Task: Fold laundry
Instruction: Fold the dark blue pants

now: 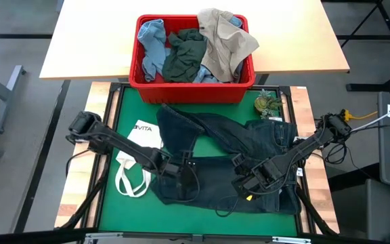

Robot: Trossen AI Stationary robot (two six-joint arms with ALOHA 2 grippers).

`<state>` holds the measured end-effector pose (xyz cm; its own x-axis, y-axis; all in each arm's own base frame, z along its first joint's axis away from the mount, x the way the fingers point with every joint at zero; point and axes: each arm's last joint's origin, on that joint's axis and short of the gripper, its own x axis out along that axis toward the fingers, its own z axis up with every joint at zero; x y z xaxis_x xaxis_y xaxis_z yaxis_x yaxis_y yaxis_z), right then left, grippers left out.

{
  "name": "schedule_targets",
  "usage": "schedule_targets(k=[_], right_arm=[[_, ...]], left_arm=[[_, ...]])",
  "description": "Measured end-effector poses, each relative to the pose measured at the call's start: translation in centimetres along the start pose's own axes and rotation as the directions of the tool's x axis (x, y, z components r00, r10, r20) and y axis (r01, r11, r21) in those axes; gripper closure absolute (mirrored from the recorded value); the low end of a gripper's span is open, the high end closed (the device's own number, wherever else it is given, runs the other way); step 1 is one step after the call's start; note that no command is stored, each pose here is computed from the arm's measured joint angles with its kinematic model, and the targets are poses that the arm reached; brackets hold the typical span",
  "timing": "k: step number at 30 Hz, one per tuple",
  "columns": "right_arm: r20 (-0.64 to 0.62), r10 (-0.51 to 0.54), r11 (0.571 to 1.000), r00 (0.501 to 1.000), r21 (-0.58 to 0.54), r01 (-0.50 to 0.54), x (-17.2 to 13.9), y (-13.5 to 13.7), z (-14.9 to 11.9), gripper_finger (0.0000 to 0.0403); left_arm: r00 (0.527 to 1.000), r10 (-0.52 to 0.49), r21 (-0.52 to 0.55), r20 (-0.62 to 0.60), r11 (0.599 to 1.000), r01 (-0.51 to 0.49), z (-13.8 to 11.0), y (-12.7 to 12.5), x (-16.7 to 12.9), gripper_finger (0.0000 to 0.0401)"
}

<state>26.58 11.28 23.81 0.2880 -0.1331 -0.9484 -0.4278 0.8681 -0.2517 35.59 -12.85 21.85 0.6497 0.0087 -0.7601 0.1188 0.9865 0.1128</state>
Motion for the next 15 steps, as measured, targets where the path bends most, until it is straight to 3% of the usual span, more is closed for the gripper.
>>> schedule_targets(k=[8,15], right_arm=[[0.038,-0.004,1.0,0.999,0.01,0.003,0.0,0.0,0.4,0.0243],[0.224,-0.073,0.996,0.972,0.069,0.059,-0.3,-0.4,2.3,0.0243]], left_arm=[[0.999,-0.045,-0.04,0.009,0.998,0.045,0.4,1.3,1.0,0.0253],[0.995,-0.103,-0.018,-0.008,0.995,0.103,2.3,1.9,-2.5,0.0234]])
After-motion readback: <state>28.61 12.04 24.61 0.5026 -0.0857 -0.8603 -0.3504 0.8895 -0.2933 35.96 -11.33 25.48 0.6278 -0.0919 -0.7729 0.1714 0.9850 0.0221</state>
